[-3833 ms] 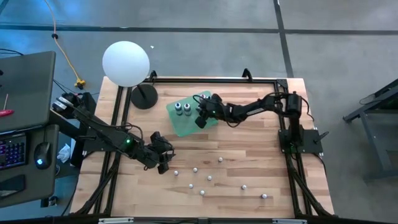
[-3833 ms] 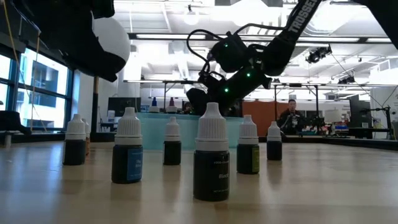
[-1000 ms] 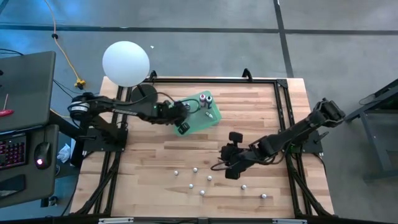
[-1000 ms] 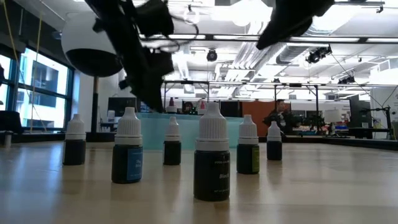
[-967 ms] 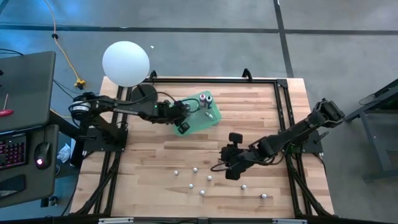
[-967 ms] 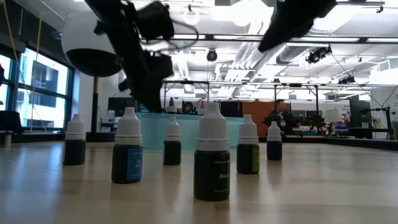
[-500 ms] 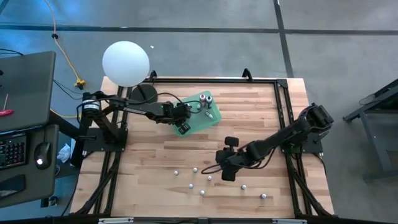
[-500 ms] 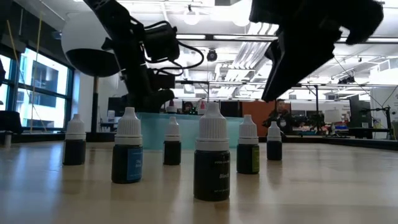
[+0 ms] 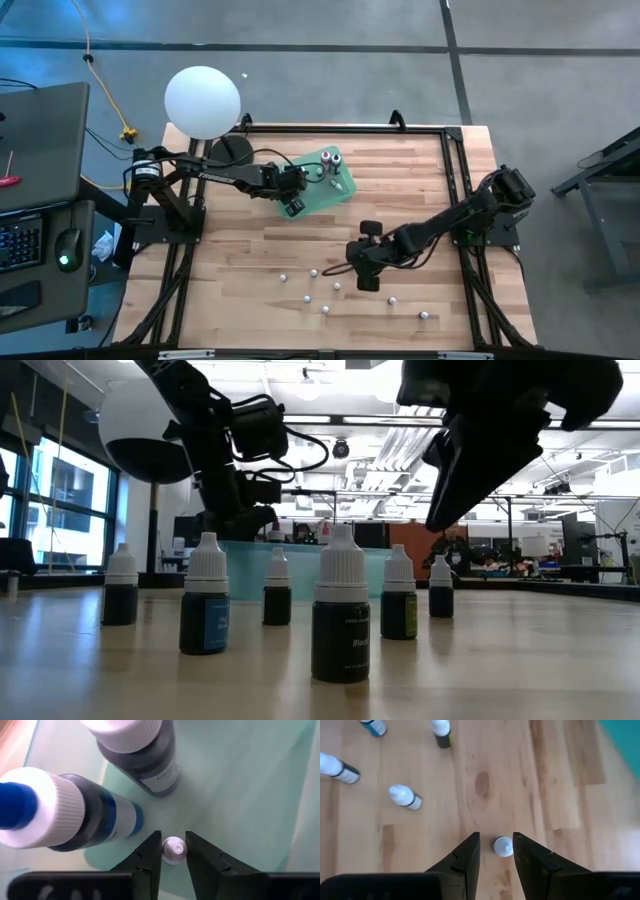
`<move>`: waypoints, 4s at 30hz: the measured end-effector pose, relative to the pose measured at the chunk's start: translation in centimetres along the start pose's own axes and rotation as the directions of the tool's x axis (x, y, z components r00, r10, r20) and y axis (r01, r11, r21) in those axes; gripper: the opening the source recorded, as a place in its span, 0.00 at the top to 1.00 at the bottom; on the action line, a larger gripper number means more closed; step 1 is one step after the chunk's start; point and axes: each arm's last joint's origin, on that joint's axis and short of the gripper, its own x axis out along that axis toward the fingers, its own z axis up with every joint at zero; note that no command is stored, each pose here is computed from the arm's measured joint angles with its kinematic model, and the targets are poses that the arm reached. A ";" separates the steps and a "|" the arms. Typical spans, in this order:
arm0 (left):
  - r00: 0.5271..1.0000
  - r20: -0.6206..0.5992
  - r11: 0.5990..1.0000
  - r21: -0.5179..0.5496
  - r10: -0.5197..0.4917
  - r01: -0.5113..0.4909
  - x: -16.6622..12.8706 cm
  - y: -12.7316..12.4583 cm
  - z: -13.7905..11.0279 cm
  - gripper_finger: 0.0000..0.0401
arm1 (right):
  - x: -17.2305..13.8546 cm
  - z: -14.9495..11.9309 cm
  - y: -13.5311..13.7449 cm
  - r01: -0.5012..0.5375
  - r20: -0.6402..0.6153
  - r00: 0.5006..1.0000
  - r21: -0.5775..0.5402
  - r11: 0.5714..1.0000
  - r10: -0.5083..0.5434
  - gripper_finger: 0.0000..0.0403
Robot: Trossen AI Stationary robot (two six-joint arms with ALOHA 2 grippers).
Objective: Pick & Place food coloring
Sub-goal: Put the small orange bottle into the blue bin, then put the top small red bottle into the blue bin, then put the bottom small light green bottle into the blue bin
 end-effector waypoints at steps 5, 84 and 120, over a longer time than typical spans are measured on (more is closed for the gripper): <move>1.000 0.006 1.000 0.007 0.022 -0.022 0.0 0.1 0.0 0.68 | 0.1 0.1 -0.3 -0.018 -0.015 1.000 0.011 1.000 0.018 0.73; 0.892 0.437 0.982 -0.082 -0.119 0.171 -19.3 -8.2 -13.3 0.62 | 6.4 4.3 -25.4 0.128 0.161 0.970 0.298 0.946 -0.182 0.76; 0.890 0.437 0.978 -0.089 -0.130 0.187 -19.3 -8.3 -13.2 0.62 | 2.8 2.4 1.2 -0.427 0.075 0.876 -0.338 0.839 0.476 0.71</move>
